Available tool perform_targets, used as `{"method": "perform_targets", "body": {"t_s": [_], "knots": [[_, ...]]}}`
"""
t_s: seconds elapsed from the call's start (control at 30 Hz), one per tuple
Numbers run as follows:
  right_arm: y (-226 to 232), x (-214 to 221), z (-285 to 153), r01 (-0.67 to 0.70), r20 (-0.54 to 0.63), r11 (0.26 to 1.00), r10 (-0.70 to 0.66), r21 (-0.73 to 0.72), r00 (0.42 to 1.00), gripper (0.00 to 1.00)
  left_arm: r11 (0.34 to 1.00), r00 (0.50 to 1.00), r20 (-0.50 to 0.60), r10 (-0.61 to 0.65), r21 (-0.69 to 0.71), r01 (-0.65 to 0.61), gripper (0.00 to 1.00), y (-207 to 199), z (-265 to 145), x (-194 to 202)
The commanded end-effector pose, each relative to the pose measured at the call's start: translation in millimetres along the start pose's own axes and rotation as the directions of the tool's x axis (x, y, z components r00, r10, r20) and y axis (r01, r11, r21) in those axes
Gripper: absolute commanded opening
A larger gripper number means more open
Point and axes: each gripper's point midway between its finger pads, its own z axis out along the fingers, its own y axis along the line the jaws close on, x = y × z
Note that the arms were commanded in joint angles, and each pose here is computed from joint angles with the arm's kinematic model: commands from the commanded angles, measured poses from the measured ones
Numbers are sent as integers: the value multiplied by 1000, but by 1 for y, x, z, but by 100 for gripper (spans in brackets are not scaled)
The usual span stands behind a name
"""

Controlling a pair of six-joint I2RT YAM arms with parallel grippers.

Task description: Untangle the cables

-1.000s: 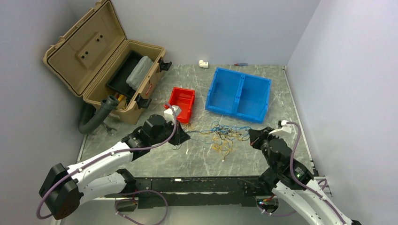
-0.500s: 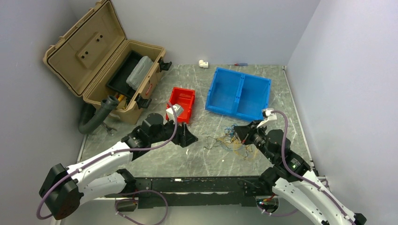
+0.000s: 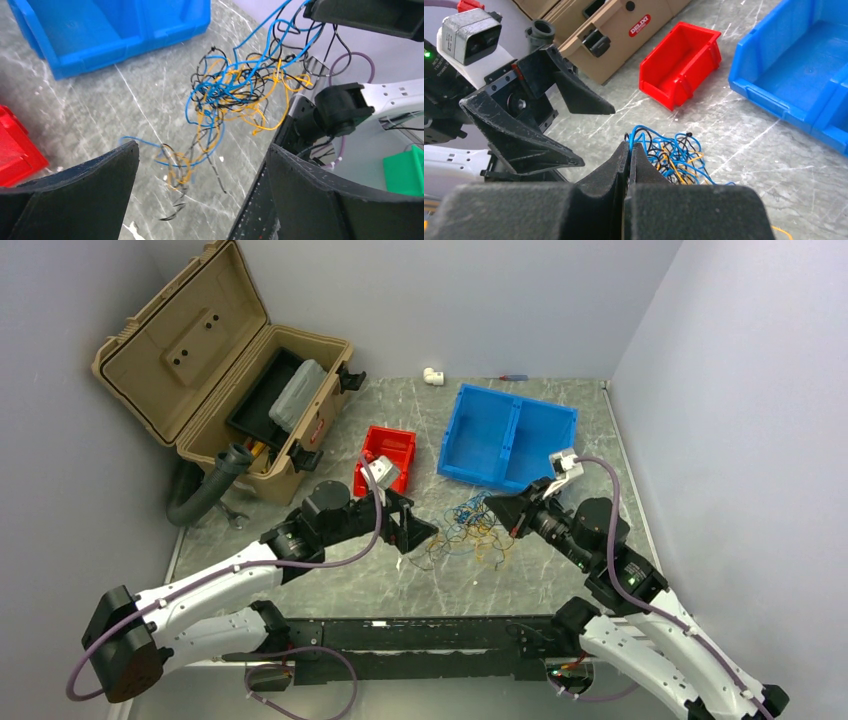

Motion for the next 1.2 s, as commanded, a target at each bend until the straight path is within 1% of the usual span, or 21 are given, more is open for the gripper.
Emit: {"method": "perform_targets", "body": {"t_s": [0.0,0.1,0.27,0.33,0.43,0.53,0.67,0.87,1.07,1.17], "knots": [[26,-31,-1,24,67,996,-18,-90,998,0,994,986,127,111,2,-112,99,-9,1,-46],[28,-35,-1,21,73,995,-14,-95,997,0,986,978,142,156,42,-163,99,-16,3,-47],[33,-40,-1,17,76,994,-9,-106,997,0,961,948,229,222,112,-252,99,-29,-2,-48],[35,-42,-2,16,77,994,-8,-112,997,0,956,941,244,233,120,-267,99,-31,-2,-48],[37,-43,-2,13,77,993,-4,-121,997,0,960,949,207,240,95,-263,99,-24,3,-43],[38,-44,-2,8,78,992,2,-126,997,0,948,943,196,269,120,-295,99,-27,7,-39],[38,-43,0,1,73,992,8,-124,997,0,927,932,214,293,176,-332,100,-35,12,-32],[44,-44,1,-10,69,989,20,-149,997,0,924,939,164,301,193,-330,99,-32,31,-21],[46,-47,-1,-21,75,987,34,-157,997,0,905,928,171,331,222,-364,99,-40,50,-22],[42,-47,0,-39,81,990,50,-137,995,0,892,916,183,357,224,-392,99,-46,60,-23]]}}
